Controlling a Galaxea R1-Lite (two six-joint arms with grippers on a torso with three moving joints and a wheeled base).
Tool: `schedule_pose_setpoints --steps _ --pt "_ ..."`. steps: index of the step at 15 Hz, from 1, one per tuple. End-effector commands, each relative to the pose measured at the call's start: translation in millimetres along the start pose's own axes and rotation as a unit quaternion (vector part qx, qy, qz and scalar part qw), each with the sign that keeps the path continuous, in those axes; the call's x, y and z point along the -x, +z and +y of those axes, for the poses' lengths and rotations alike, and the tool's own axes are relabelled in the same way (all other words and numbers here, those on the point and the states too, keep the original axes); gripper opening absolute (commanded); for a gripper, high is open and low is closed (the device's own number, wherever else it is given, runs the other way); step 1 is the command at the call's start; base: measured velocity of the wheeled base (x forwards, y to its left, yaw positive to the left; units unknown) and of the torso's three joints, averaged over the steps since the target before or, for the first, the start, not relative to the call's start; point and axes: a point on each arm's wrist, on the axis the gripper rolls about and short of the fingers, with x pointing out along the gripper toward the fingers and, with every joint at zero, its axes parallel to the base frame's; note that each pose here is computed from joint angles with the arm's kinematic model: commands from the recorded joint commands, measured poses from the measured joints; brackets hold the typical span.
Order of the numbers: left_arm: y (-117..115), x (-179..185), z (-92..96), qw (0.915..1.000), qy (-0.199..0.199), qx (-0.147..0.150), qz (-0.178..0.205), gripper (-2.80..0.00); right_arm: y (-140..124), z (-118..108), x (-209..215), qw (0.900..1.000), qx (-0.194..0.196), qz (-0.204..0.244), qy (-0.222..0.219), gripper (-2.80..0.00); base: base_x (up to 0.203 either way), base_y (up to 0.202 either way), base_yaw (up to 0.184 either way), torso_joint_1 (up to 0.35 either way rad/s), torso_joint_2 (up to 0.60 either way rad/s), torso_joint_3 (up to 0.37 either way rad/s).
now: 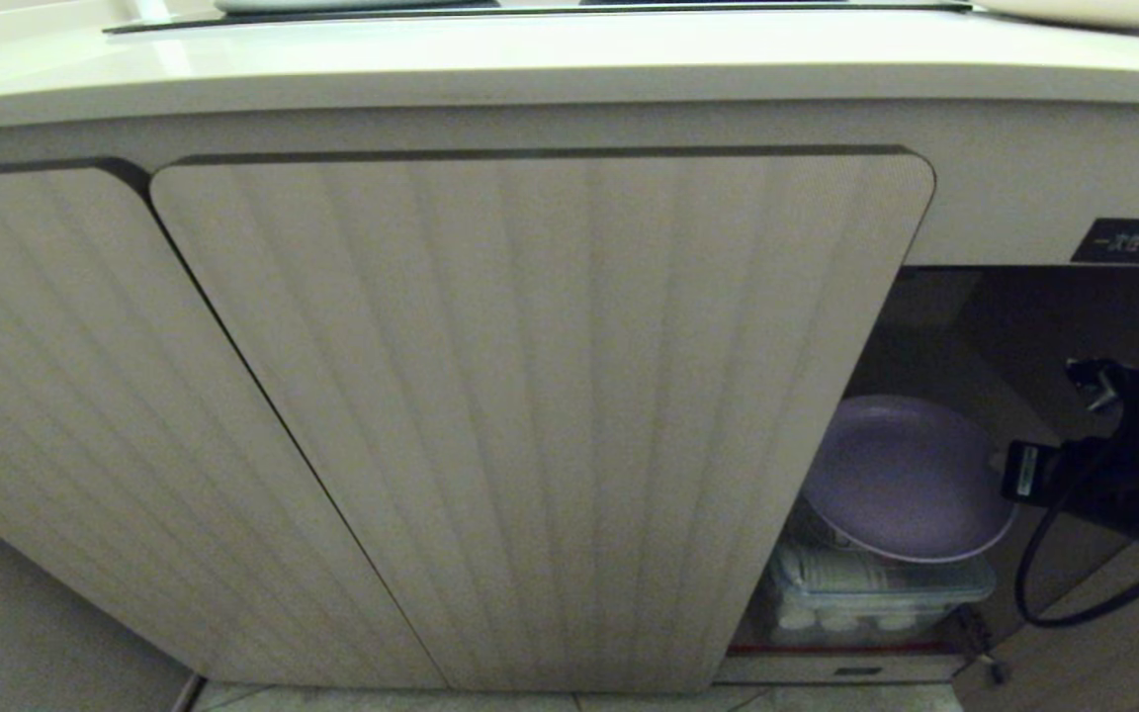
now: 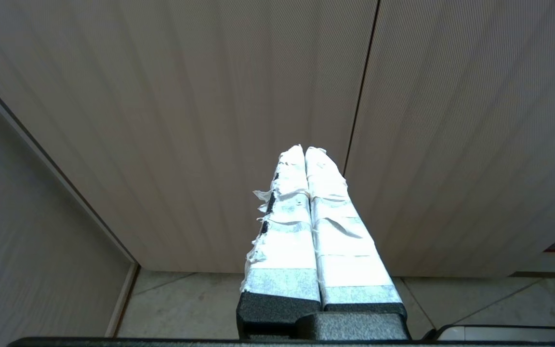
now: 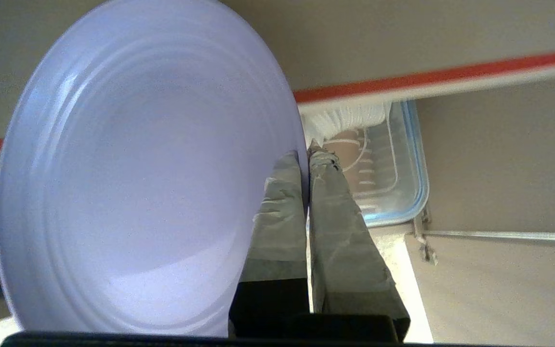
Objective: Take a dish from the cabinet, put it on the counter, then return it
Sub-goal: Take the plate from the cabinet, then place it on the table
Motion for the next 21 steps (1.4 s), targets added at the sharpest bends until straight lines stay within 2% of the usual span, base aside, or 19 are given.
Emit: schedule_pose_setpoints --steps 1,5,13,21 --pt "0 0 0.0 1.0 0.0 0.0 0.0 -2.8 -1 1 11 1.0 -0.003 -0.008 0.002 -2.8 0.0 0.0 0.0 0.0 0.0 0.0" --pt "0 0 0.0 1.0 0.0 0.0 0.0 -2.8 -13 1 27 1.0 -0.019 0.002 0.001 -2.8 0.0 0.0 0.0 0.0 0.0 0.0" --pt "0 0 0.0 1.0 0.0 0.0 0.0 -2.8 -30 2 53 1.0 -0.022 0.006 0.0 -2.8 0.0 0.0 0.0 0.0 0.0 0.0" --pt "0 0 0.0 1.0 0.0 0.0 0.0 -2.8 -44 -7 67 0.999 -0.033 0.019 -0.023 -2.8 0.0 0.0 0.0 0.0 0.0 0.0"
